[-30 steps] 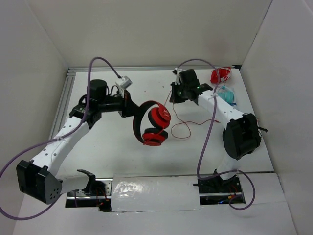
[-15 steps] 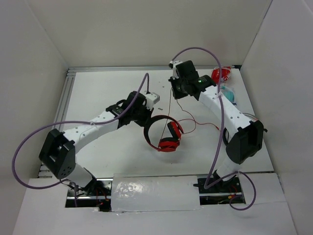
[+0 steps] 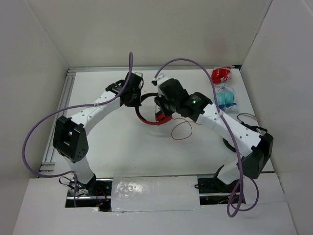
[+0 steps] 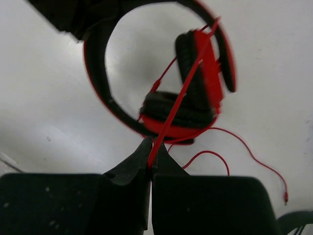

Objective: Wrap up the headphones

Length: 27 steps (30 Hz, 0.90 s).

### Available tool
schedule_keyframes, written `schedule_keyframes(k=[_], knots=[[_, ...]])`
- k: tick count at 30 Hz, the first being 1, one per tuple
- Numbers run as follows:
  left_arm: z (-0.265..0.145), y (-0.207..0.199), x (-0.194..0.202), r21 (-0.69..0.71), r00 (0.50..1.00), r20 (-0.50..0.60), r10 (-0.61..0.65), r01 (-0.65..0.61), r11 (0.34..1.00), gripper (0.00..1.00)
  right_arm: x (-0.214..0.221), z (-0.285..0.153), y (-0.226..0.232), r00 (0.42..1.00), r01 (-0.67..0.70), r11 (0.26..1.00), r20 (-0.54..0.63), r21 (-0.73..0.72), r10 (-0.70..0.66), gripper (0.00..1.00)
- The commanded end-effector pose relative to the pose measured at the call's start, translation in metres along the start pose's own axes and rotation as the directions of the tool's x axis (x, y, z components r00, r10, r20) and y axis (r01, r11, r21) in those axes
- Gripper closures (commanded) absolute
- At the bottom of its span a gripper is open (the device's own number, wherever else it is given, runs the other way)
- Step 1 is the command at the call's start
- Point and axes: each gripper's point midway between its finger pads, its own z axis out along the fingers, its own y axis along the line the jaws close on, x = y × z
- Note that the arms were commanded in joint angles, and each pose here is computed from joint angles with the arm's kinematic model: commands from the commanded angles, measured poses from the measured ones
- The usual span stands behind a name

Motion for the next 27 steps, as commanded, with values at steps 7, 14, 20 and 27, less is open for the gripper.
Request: schedule_keyframes(k=[7,14,20,27], knots=[[0.006,0.042,-0.014,-0.217,0.958,-0.042,-0.283,0.268,0.939,1.0,-0.003,-0.017,0.104,0.995,0.073,0.935,0.087,-0.346,-0.045,0.99],[-0.026,0.011,-0.033,0.122,0.947,0.013,-0.321,0.317,0.941,1.0,-0.004,0.03,0.128,0.997,0.031,0.932,0.072,-0.362,-0.005,0.98],[-0.055,0.024,-0.049,0.177,0.92,0.081,-0.383,0.365,0.914,1.0,0.022,0.045,0.147,0.998,0.049,0.913,0.051,-0.405,-0.031,0.94],[-0.103,0.026,-0.075,0.281,0.902,0.169,-0.397,0.342,0.897,1.0,0.047,0.06,0.136,0.982,0.154,0.964,0.142,-0.217,-0.125,0.88]])
